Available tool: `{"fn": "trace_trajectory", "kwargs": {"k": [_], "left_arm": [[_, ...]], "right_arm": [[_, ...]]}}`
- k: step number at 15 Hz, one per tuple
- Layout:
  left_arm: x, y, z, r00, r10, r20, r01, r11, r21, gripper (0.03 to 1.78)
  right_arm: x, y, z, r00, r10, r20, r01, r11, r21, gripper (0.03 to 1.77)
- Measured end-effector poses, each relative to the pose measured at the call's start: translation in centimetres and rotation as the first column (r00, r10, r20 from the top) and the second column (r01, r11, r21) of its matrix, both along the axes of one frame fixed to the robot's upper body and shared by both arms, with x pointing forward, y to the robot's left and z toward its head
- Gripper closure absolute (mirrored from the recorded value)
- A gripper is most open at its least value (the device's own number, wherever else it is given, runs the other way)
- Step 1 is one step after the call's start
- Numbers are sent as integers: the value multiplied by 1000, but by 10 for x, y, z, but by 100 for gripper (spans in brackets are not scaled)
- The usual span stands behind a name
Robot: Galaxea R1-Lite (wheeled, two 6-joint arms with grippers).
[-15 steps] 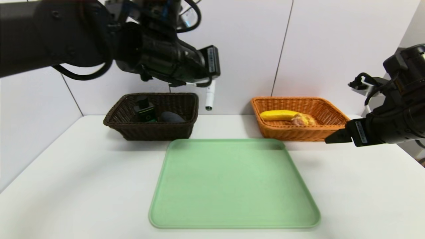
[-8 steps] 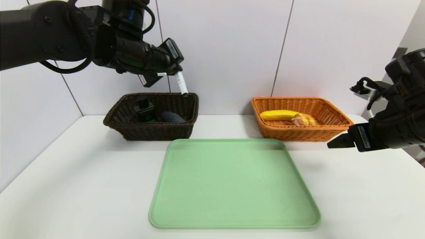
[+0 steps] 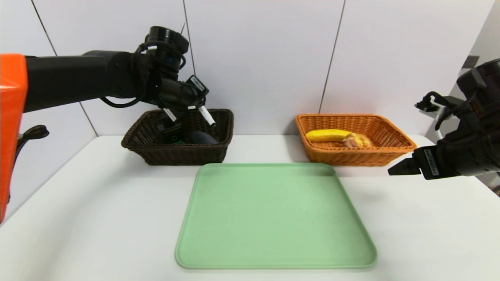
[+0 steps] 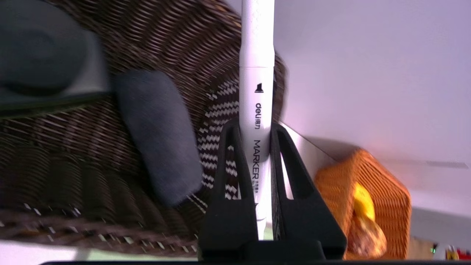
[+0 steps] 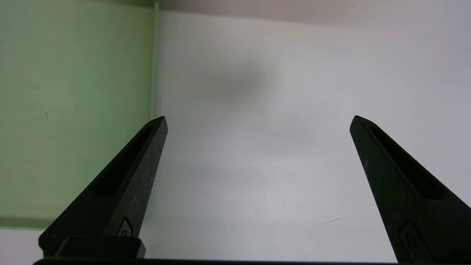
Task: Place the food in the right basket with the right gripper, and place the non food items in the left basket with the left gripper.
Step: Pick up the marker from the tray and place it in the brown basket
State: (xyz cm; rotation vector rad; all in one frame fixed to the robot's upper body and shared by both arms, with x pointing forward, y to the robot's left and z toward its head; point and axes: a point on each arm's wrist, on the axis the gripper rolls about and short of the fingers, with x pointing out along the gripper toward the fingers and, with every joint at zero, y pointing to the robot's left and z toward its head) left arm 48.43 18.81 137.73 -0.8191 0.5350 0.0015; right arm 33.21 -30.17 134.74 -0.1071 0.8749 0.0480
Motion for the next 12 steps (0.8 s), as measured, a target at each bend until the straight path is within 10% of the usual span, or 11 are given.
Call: {"fn": "trace_trajectory", "kwargs": {"k": [10, 12], "left_arm": [[26, 0, -39, 997, 28, -75, -26, 999, 23, 164], [27, 0, -41, 997, 28, -75, -26, 999, 25, 127]], "right_arm": [[0, 0, 0, 1000, -2, -2, 2, 1000, -1, 9], [0, 0, 0, 1000, -1, -3, 1, 1000, 0, 9]]}}
